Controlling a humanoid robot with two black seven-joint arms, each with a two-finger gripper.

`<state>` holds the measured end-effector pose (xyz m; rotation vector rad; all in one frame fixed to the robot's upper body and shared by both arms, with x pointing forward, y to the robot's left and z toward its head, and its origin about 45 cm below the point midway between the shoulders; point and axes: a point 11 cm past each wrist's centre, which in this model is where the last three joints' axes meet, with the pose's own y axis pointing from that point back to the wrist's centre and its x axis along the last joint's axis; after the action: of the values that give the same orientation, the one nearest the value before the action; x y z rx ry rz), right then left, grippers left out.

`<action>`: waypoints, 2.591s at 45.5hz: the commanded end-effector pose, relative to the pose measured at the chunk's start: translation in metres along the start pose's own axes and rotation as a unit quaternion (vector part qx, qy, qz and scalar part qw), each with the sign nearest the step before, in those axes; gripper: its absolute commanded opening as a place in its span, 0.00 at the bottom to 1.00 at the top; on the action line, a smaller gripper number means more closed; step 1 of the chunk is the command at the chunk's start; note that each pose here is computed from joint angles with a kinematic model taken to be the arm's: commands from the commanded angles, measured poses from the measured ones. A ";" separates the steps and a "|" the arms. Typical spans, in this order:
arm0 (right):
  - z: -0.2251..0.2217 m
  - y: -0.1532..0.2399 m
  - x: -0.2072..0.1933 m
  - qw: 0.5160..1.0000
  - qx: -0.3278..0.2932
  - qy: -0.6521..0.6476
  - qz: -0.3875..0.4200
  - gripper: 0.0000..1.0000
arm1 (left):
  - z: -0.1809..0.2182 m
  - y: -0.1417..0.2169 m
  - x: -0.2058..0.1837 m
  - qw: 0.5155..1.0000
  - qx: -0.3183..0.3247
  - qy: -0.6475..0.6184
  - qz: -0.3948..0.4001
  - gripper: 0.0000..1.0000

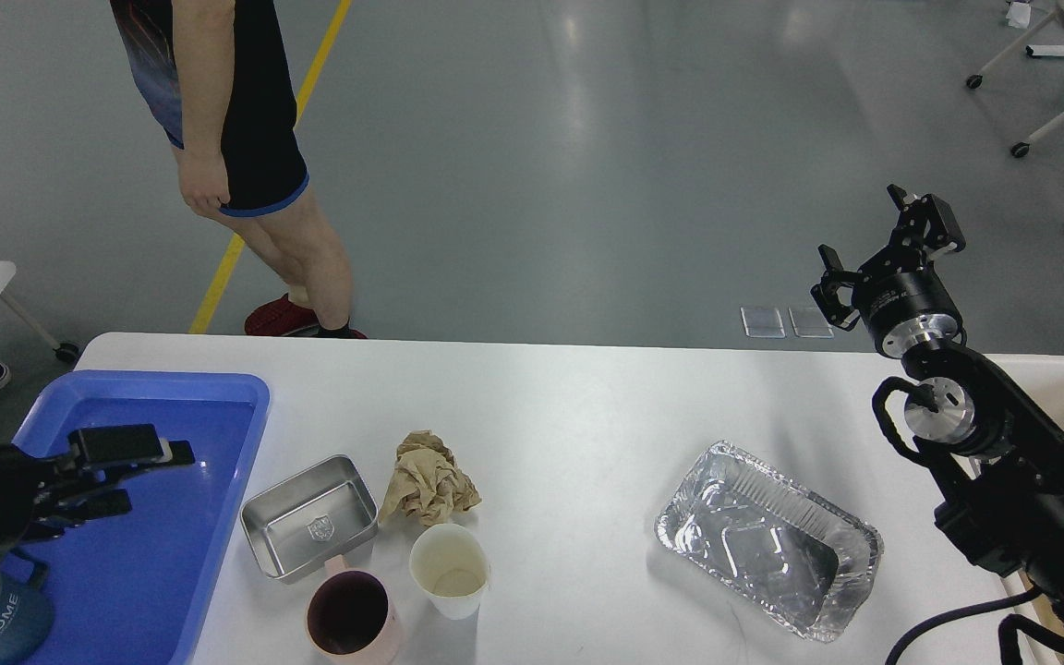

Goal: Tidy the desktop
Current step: 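Reach the left gripper down to the pink cup and grasp it, then lift the pink cup with the left gripper and place it in the blue tray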

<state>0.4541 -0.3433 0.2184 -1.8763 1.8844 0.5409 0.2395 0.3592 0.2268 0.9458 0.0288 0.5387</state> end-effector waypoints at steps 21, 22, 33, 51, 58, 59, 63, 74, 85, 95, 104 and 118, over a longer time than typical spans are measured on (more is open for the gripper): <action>0.010 0.000 -0.005 1.000 -0.006 -0.008 -0.001 1.00 | 0.007 -0.091 -0.073 0.989 -0.004 -0.105 -0.103 0.94; 0.011 0.001 -0.004 1.000 -0.007 -0.008 0.000 1.00 | 0.006 -0.093 -0.073 0.989 0.001 -0.105 -0.103 0.94; 0.009 0.002 -0.001 1.000 -0.007 -0.005 0.003 1.00 | 0.005 -0.101 -0.080 0.989 0.009 -0.102 -0.108 0.93; 0.008 0.002 0.002 1.000 -0.007 -0.003 0.006 1.00 | -0.005 -0.110 -0.087 0.990 0.018 -0.087 -0.112 0.93; 0.008 0.002 0.002 1.000 -0.006 -0.003 0.006 1.00 | -0.009 -0.117 -0.087 0.991 0.020 -0.080 -0.108 0.89; 0.008 0.002 0.002 1.000 -0.006 -0.003 0.006 1.00 | -0.008 -0.118 -0.089 0.991 0.018 -0.079 -0.111 0.89; 0.008 0.002 0.003 1.000 -0.007 -0.002 0.007 1.00 | -0.008 -0.120 -0.095 0.990 0.016 -0.076 -0.117 0.86; 0.009 0.003 0.004 1.000 -0.008 -0.002 0.007 1.00 | -0.012 -0.121 -0.094 0.991 0.021 -0.073 -0.114 0.69; 0.010 0.003 0.007 1.000 -0.009 -0.001 0.012 1.00 | -0.012 -0.121 -0.093 0.991 0.022 -0.075 -0.110 0.54; 0.011 0.004 0.010 1.000 -0.011 0.001 0.017 1.00 | -0.021 -0.121 -0.090 0.990 0.062 -0.077 -0.097 0.39; 0.012 0.005 0.012 1.000 -0.012 0.001 0.019 1.00 | -0.031 -0.121 -0.091 0.986 0.112 -0.080 -0.096 0.22; 0.012 0.004 0.011 1.000 -0.012 0.001 0.019 1.00 | -0.027 -0.126 -0.097 0.985 0.112 -0.083 -0.105 0.01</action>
<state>0.4503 -0.3464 0.2022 -1.8602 1.9261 0.5761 0.2028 0.2798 0.0928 1.1929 0.0405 0.2706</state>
